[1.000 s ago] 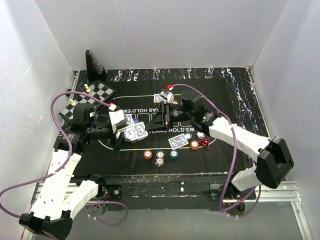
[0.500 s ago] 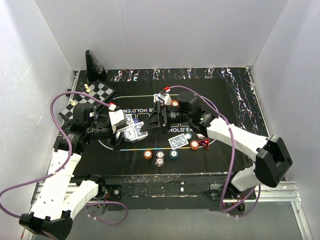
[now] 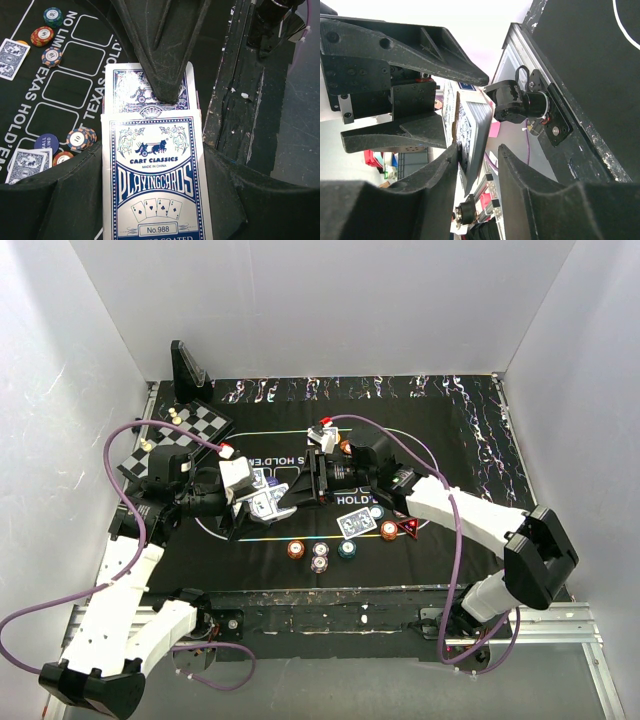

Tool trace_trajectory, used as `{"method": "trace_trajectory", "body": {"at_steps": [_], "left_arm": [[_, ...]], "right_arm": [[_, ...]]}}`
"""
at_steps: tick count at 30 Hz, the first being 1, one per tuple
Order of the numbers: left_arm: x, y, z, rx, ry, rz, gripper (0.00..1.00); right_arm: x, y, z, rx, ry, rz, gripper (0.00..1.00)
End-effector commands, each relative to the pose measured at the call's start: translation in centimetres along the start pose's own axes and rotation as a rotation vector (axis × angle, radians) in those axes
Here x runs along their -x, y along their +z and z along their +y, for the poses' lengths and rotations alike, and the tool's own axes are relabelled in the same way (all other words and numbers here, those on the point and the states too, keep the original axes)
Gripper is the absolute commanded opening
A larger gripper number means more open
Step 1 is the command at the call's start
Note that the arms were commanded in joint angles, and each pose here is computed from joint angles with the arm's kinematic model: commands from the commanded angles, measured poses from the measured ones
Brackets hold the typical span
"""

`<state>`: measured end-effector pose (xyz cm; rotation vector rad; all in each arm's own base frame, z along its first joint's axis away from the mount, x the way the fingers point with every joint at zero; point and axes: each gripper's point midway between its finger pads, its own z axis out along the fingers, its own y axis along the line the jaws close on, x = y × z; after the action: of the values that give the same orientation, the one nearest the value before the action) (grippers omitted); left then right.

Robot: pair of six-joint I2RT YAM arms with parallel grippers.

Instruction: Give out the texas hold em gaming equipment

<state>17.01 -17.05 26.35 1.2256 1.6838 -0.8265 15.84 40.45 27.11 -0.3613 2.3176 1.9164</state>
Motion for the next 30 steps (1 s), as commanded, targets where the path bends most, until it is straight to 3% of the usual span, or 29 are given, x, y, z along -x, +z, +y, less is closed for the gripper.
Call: {"method": "trace_trajectory", "body": {"at_steps": [1,5,10,17,21,25,30], "left_arm": [[2.4,-0.3,-0.5,-0.023,0.044,-0.078,0.12],[2.4,-0.4,-0.5,-0.022,0.042,-0.077,0.12],[2.4,-0.4,-0.5,-0.019,0.043,-0.076,0.12],[2.7,-0.5,-0.6,-0.019,0.052,-0.083,0.12],[2.7,-0.5,-0.7,-0.024,0.053,-0.085,0.12],[2.8,-0.5,-0.8,-0.029,0.051,-0.090,0.12],[2.9,-0.5,-0.8,-0.032,0.048,-0.093,0.12]], "right_arm": [[1.0,-0.7,1.0,0.014,-0.035,-0.052,0.39],[1.1,-0.6,1.0,0.015,-0.025,-0.054,0.28],[1.1,-1.0,0.7,0.003,-0.019,-0.068,0.20],[1.1,-1.7,-0.3,-0.026,-0.004,-0.086,0.17],[1.4,-2.2,-0.5,-0.043,-0.017,-0.099,0.21],[1.4,-2.2,-0.8,-0.057,-0.019,-0.091,0.42],[1.6,-2.0,-0.4,-0.048,-0.017,-0.087,0.50]]}}
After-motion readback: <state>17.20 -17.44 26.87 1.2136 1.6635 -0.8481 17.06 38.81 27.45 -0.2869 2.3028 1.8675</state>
